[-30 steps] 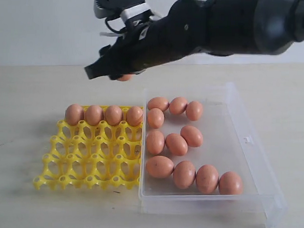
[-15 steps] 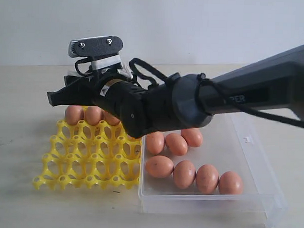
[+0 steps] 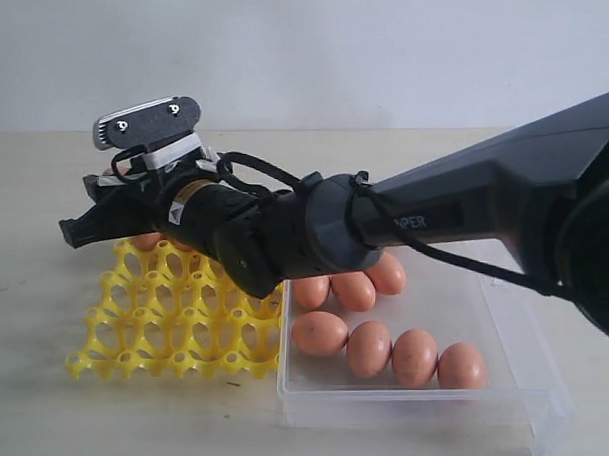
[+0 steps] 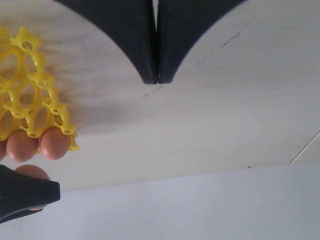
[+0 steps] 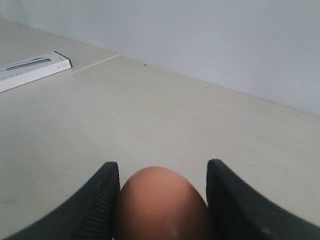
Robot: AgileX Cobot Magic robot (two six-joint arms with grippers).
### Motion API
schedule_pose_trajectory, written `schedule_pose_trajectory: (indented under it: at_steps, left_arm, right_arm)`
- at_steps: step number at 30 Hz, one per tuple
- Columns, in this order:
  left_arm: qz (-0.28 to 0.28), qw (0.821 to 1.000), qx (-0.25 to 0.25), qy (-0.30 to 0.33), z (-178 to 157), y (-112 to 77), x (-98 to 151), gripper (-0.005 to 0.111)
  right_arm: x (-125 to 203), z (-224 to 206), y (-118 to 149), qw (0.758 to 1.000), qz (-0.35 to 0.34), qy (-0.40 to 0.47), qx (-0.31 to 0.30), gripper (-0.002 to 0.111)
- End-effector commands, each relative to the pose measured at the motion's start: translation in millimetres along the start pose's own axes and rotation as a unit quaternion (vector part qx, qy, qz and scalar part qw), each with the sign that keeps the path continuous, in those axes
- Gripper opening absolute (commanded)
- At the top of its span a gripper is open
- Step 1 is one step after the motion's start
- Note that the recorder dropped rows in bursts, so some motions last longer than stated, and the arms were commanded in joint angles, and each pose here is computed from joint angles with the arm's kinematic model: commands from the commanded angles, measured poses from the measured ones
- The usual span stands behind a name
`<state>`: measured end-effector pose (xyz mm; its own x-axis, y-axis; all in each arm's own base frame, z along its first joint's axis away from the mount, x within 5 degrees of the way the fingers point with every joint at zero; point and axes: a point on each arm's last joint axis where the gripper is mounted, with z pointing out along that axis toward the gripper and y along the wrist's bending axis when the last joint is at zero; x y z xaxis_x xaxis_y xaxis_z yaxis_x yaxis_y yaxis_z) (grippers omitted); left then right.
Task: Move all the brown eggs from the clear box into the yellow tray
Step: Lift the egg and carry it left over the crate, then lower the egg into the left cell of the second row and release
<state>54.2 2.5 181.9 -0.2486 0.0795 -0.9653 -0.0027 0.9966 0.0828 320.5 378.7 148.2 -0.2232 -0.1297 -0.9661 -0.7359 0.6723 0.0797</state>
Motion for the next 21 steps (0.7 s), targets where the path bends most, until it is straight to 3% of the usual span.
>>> schedule_pose_trajectory:
  at_steps: [1, 16, 21]
  left_arm:
    - [-0.004, 1.0, 0.0, -0.01, -1, 0.1, -2, 0.0]
    - [-0.004, 1.0, 0.0, -0.01, -1, 0.1, -2, 0.0]
    - [-0.004, 1.0, 0.0, -0.01, -1, 0.1, -2, 0.0]
  right_arm:
    - [4, 9, 3, 1.0, -0.005, 0.014, -0.006, 0.0]
    - [17, 10, 5, 0.998, -0.012, 0.065, -0.007, 0.0]
    - [34, 15, 4, 0.997, -0.012, 0.078, -0.005, 0.0]
